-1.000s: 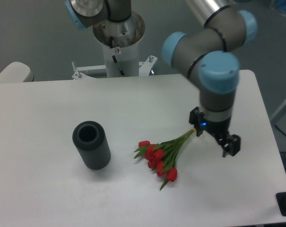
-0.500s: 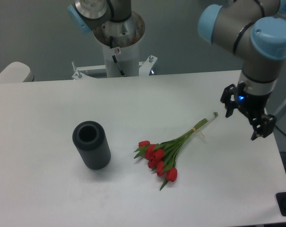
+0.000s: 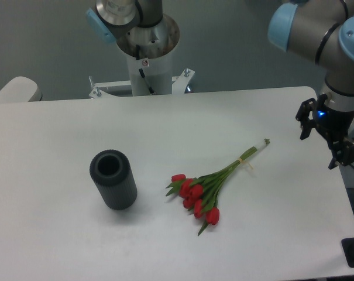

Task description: Place the flowers on the table

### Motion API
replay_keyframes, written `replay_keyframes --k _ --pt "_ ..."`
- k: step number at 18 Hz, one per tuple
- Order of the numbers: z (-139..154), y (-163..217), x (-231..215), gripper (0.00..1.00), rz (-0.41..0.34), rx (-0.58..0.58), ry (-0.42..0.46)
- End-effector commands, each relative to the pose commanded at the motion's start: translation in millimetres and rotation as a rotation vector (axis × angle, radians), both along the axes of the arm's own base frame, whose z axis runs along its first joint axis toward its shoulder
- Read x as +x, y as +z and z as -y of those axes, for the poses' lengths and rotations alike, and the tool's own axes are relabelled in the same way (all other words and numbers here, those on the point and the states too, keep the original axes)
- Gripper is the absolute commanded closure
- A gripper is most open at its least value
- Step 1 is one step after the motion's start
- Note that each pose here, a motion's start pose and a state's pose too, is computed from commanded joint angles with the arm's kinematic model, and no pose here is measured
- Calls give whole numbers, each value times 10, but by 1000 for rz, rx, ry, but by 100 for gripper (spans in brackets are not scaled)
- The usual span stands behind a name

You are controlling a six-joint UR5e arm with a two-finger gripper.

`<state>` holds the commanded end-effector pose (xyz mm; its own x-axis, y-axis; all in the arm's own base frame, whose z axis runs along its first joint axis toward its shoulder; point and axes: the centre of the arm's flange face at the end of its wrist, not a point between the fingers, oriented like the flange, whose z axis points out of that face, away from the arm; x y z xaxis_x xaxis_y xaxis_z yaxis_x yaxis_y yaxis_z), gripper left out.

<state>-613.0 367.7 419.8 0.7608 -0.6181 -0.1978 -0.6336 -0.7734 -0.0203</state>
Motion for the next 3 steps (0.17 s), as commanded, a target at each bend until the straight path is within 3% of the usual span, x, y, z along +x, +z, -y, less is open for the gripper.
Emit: replay_keyframes --k 3 --pt "-9 0 6 0 0 0 0"
